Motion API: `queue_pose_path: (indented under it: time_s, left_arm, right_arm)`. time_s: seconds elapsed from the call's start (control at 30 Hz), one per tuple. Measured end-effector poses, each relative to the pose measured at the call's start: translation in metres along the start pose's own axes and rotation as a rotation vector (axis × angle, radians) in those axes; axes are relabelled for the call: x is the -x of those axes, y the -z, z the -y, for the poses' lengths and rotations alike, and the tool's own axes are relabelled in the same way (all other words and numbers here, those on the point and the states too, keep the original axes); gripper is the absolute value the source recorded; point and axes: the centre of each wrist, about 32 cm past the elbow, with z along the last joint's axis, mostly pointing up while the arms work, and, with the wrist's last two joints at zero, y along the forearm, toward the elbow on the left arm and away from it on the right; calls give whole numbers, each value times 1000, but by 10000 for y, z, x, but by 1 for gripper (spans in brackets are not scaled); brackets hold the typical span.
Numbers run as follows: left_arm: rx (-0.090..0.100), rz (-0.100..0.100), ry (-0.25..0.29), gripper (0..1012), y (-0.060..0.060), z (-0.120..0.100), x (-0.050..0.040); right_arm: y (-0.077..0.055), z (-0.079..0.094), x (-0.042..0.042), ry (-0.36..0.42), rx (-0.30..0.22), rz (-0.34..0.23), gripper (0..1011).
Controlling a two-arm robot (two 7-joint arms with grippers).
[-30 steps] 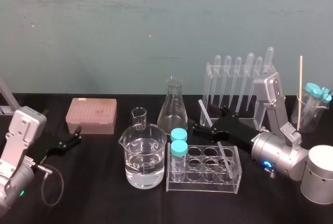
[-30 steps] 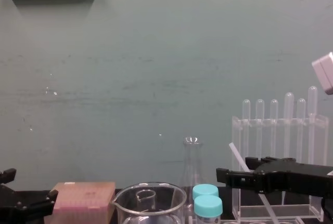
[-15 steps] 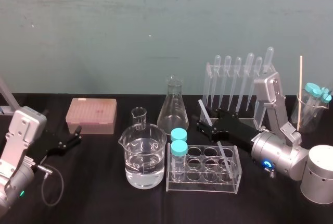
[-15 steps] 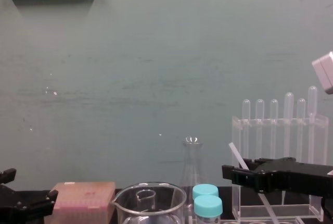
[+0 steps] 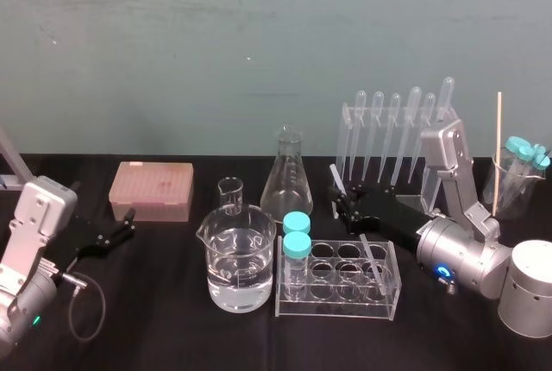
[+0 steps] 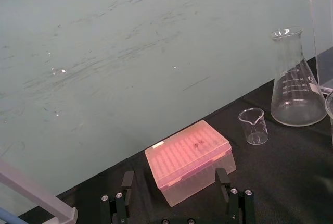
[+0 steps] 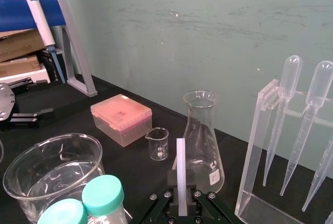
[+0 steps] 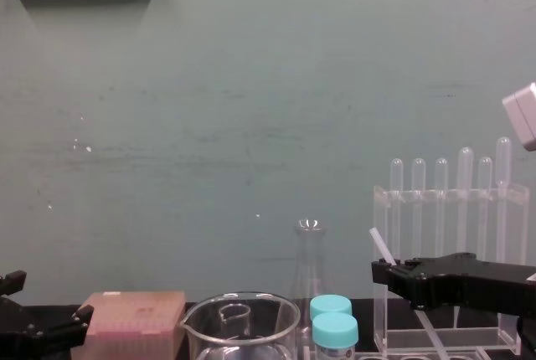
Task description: Pick up the stirring rod with one hand, then place it down.
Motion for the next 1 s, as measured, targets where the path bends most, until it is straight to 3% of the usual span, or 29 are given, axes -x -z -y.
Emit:
queue_pose_path:
  time_s: [0.37,0.53,0.77,0.8,1.0]
  left_arm:
    - [0,0,0,1000,0,0,0]
    - [0,0,0,1000,0,0,0]
    - [0,0,0,1000,0,0,0]
    - [0,0,0,1000,0,0,0]
    - [0,0,0,1000,0,0,0]
  right_arm:
    - [2,3,-1,1,-5,0,71]
    - [-37,25,-22,11,-83,14,71]
    - [-190,44,-53,31,-214,76,70]
    - [-190,44,-53,31,-214,76,71]
    - [-261,40,-121,18,-376,134,71]
